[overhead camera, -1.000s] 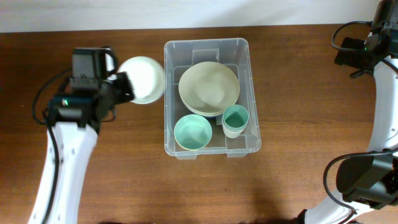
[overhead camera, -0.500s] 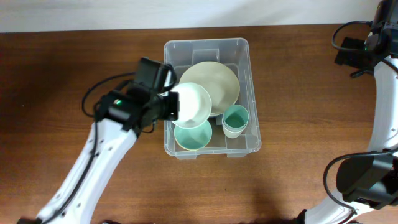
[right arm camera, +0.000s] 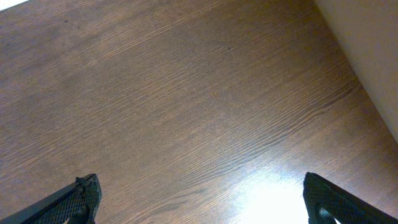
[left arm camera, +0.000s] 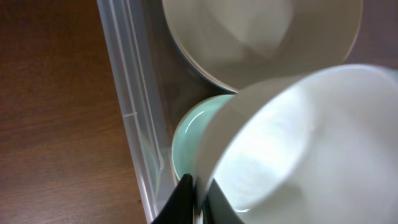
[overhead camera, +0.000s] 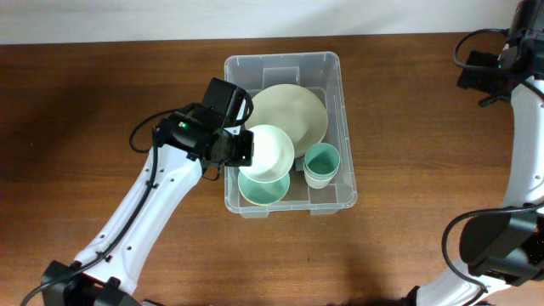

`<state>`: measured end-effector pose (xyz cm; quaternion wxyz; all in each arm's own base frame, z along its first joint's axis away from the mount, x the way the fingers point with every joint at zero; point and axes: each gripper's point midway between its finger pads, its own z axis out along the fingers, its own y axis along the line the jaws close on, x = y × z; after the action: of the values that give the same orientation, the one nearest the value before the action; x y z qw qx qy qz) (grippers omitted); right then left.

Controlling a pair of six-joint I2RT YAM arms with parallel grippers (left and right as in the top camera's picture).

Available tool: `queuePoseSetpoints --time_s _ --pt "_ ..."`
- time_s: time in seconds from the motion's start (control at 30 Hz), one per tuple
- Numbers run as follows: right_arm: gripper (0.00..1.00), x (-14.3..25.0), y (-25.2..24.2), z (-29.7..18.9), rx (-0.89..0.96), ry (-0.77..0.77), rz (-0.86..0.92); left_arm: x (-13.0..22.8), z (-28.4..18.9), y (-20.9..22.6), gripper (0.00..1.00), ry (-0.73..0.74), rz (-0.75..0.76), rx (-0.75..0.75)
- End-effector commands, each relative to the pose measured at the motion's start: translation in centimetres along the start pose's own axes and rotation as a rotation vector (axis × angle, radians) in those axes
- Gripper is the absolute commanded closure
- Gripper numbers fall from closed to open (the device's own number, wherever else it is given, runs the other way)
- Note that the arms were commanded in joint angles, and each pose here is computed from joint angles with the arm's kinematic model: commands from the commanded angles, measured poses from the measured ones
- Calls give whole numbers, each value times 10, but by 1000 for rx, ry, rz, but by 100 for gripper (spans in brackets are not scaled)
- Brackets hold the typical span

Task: Pack container
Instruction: 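Lift the white bowl and stack it into the mint bowl, then release and retract the left gripper to the upper left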

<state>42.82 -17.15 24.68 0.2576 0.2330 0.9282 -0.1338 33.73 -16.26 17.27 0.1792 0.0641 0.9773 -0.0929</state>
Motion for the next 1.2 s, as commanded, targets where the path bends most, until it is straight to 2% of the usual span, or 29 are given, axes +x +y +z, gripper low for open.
queuePoseSetpoints --time_s 0.0,0.07,0.13,0.17,0.37,0.5,0.67,0.8,0.93,1.17 --pt "1 0 0 1 -1 2 8 1 -2 -4 88 5 7 19" --pt "1 0 0 1 -1 2 8 1 -2 -4 73 4 7 19" --pt "1 0 0 1 -1 2 8 1 -2 -4 46 4 7 19" --pt "1 0 0 1 -1 2 8 1 -2 -4 43 3 7 20" --pt "1 0 0 1 -1 2 8 -25 -18 10 41 -101 -18 -25" --pt "1 0 0 1 -1 2 8 -59 -55 62 40 -241 -120 -154" --pt "1 0 0 1 -1 2 8 -80 -98 140 40 -373 -282 -314" --pt "1 0 0 1 -1 2 8 -84 -121 197 3 -453 -421 -377" --pt "1 0 0 1 -1 2 8 -77 -128 227 0 -465 -530 -388" --pt "1 0 0 1 -1 2 8 -72 -132 239 1 -464 -558 -409"
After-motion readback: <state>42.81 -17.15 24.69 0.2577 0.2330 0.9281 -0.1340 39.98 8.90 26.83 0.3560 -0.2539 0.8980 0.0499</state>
